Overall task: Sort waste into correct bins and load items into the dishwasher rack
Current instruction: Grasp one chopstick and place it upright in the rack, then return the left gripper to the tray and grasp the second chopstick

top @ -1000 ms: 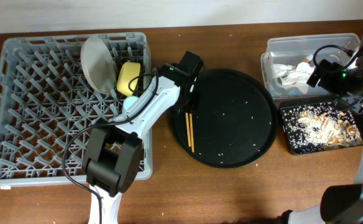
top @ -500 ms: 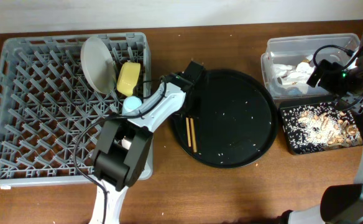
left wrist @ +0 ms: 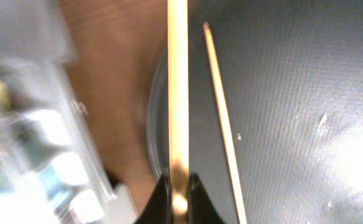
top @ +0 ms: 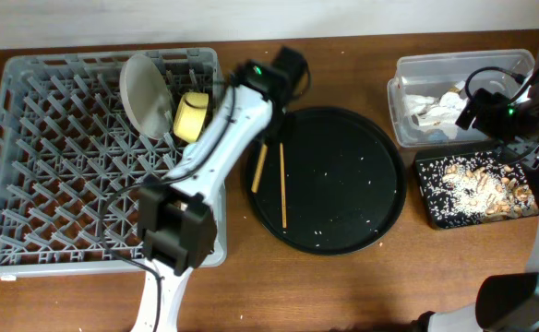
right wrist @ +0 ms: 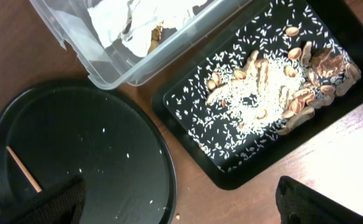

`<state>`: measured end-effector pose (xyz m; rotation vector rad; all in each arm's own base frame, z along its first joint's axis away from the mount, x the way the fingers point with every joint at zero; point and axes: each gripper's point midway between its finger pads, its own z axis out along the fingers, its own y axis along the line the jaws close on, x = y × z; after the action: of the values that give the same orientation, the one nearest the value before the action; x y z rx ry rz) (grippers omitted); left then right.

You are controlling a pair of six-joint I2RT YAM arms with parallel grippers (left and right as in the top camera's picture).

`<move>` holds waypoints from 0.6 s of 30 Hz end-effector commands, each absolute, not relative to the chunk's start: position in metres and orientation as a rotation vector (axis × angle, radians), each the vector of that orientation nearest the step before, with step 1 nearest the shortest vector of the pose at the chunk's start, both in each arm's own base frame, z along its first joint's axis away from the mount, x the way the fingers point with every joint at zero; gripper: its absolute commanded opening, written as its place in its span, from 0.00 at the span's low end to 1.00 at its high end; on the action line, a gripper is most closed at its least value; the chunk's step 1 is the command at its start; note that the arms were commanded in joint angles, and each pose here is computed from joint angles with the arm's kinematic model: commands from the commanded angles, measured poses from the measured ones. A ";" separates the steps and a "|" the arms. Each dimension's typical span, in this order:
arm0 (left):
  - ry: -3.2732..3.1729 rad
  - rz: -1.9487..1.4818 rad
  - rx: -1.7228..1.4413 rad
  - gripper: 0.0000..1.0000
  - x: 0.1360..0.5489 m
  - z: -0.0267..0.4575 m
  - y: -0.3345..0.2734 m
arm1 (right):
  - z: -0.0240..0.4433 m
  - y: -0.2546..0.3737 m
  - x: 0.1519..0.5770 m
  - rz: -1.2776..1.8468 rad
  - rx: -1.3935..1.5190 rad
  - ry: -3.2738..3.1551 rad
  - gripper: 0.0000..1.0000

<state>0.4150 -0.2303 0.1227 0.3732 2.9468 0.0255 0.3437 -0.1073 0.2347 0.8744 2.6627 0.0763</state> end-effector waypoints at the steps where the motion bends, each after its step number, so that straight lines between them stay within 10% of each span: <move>1: 2.829 0.175 0.218 0.00 0.430 0.220 -0.160 | 0.241 -0.110 0.341 0.059 0.884 2.641 0.98; 5: 2.809 0.118 0.112 0.00 0.427 0.255 -0.101 | 0.241 -0.110 0.341 0.059 0.884 2.641 0.98; 14: 3.159 0.321 -0.205 0.00 0.389 0.140 0.012 | 0.241 -0.110 0.341 0.059 0.884 2.641 0.98; 18: 3.143 0.314 -0.135 0.51 0.395 0.138 0.012 | 0.241 -0.110 0.341 0.059 0.884 2.641 0.98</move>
<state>0.3948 0.0116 0.1321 -0.2051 3.1567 0.3078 0.3436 -0.1073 0.2345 0.8742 2.6636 0.0757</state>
